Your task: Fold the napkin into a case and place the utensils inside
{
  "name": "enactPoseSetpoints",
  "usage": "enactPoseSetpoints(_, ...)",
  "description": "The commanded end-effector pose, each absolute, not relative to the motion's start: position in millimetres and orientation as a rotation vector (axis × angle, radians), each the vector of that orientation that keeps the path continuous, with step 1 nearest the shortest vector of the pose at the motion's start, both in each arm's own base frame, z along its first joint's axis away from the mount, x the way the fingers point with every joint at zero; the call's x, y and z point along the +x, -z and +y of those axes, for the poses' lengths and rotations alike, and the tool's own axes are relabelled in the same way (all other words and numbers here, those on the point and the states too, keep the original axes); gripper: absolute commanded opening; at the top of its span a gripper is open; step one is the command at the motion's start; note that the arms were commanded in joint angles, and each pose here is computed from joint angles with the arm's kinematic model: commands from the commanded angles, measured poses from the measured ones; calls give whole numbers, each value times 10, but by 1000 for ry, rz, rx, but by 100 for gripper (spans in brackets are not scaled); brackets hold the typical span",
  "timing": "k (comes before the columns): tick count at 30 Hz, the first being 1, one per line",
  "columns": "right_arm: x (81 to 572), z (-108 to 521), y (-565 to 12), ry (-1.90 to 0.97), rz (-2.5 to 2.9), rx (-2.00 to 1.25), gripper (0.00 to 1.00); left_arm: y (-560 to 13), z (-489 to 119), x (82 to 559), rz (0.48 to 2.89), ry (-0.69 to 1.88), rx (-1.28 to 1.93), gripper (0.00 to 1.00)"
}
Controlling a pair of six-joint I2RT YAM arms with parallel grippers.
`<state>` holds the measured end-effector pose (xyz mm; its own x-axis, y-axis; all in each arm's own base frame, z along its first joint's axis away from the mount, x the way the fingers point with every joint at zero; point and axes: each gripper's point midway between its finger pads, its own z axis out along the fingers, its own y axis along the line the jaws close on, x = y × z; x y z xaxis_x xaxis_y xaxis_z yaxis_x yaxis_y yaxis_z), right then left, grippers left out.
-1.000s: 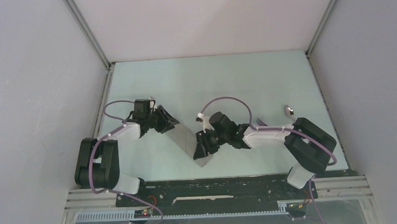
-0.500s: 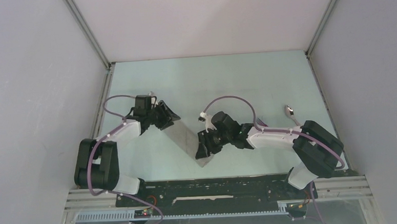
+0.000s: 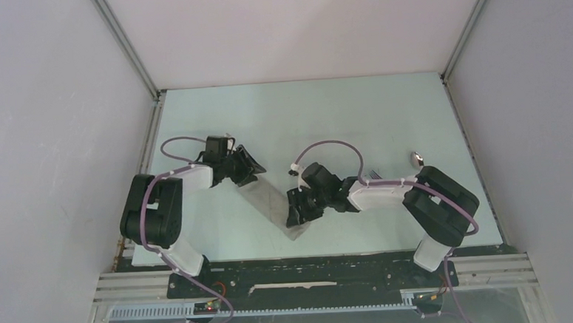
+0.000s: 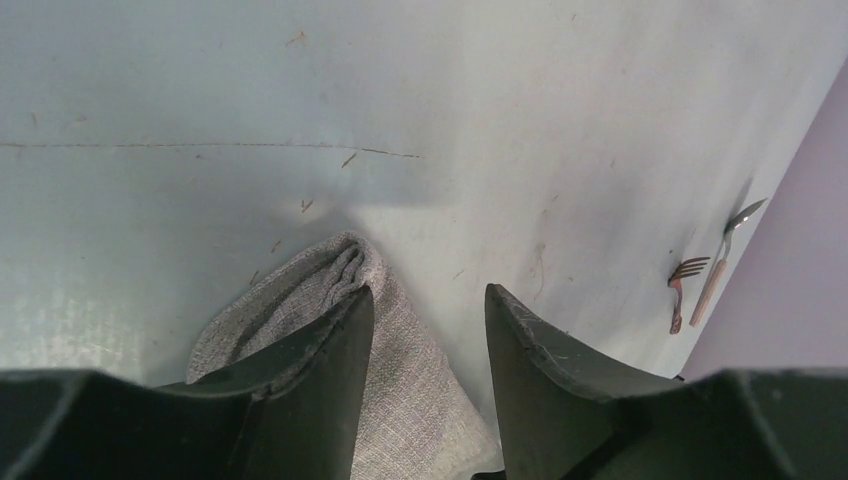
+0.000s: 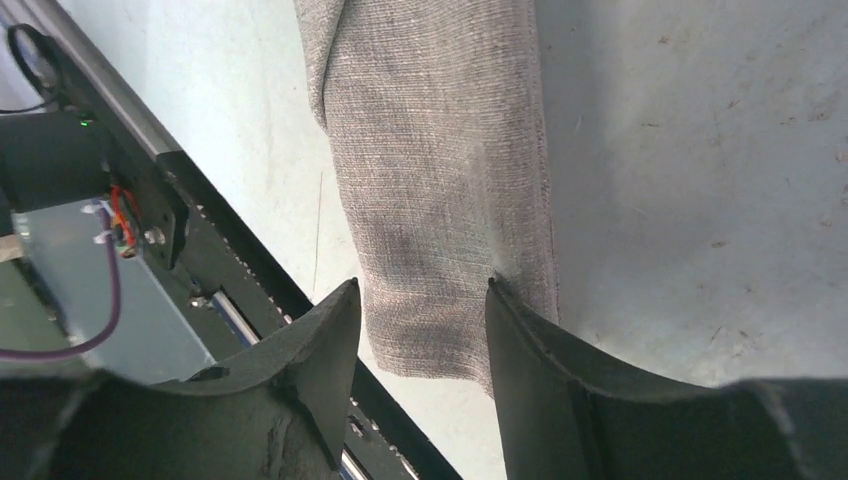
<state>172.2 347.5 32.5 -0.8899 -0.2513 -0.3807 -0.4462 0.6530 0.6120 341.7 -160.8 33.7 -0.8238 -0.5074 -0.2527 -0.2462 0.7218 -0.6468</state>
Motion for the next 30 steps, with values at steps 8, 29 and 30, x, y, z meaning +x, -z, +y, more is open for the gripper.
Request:
enactPoseSetpoints(8, 1458, 3602, -889, -773, 2543, -692, 67, -1297, -1454, 3336, 2347, 722, -416, 60)
enactPoseSetpoints(29, 1083, 4075, -473, -875, 2645, -558, 65, -1527, -1363, 2046, 2307, 843, -244, 66)
enactPoseSetpoints(30, 1067, 4072, -578, -895, 2625, -574, 66, -1492, -1353, 2031, 2311, 839, -253, 66)
